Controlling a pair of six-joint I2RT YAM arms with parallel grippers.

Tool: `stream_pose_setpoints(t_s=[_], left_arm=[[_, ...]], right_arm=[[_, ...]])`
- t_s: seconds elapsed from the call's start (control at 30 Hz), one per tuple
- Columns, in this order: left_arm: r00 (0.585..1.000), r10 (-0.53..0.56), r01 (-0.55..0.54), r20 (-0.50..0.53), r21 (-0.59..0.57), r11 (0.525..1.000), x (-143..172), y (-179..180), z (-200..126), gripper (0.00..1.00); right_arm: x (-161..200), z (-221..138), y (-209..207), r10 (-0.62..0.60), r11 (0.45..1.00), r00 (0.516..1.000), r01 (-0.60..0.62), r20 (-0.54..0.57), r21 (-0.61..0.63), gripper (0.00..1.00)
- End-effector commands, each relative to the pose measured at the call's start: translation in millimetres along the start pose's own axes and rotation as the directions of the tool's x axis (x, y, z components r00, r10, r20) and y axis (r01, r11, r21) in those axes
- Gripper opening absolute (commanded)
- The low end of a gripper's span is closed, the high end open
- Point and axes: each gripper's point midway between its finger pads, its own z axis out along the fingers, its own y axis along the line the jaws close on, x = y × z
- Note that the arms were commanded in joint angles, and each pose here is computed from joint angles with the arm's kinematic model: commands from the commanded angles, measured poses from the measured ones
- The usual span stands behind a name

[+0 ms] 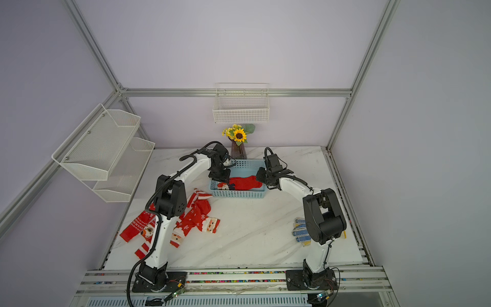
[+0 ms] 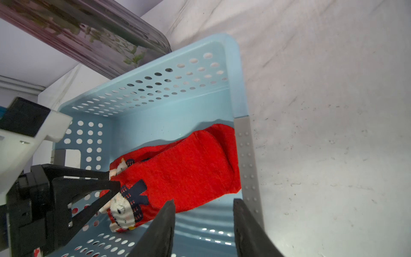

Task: Place the socks together as a pair
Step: Move the bin to the center of the board, then adjust a pair of socks in the bin.

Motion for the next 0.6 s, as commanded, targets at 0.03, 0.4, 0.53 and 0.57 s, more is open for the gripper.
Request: stream_pose_setpoints(t_s=[0.03,0.4,0.53,0.57], left_arm=[[0.998,0.055,-0.055,0.008,-0.028,0.998,-5.6,2.3,-13.3,0.46],[0.997,0.052,-0.049,-0.061,0.045,0.998,14.4,-9.8,-0.6,0.32],[0.997,0.056,-0.054,-0.057,0.042,0.998,13.4,-11.8,-1.2,0.13],[0.996,0.061,-0.058,-0.058,0.044,0.997,14.0,-13.6,-1.1,0.08]], right_arm=[[-10.0,-12.9,5.2,-0.012,1.0,1.0,0.013,0.017,-0.016,0.48],[-14.8,-32.5,12.0,-0.009,0.999,0.999,0.012,0.053,-0.052,0.49],[-13.1,-34.5,11.4,-0.006,0.998,0.999,0.009,0.052,-0.054,0.49],[-13.3,-36.1,11.0,-0.006,0.999,0.998,0.009,0.056,-0.053,0.49]])
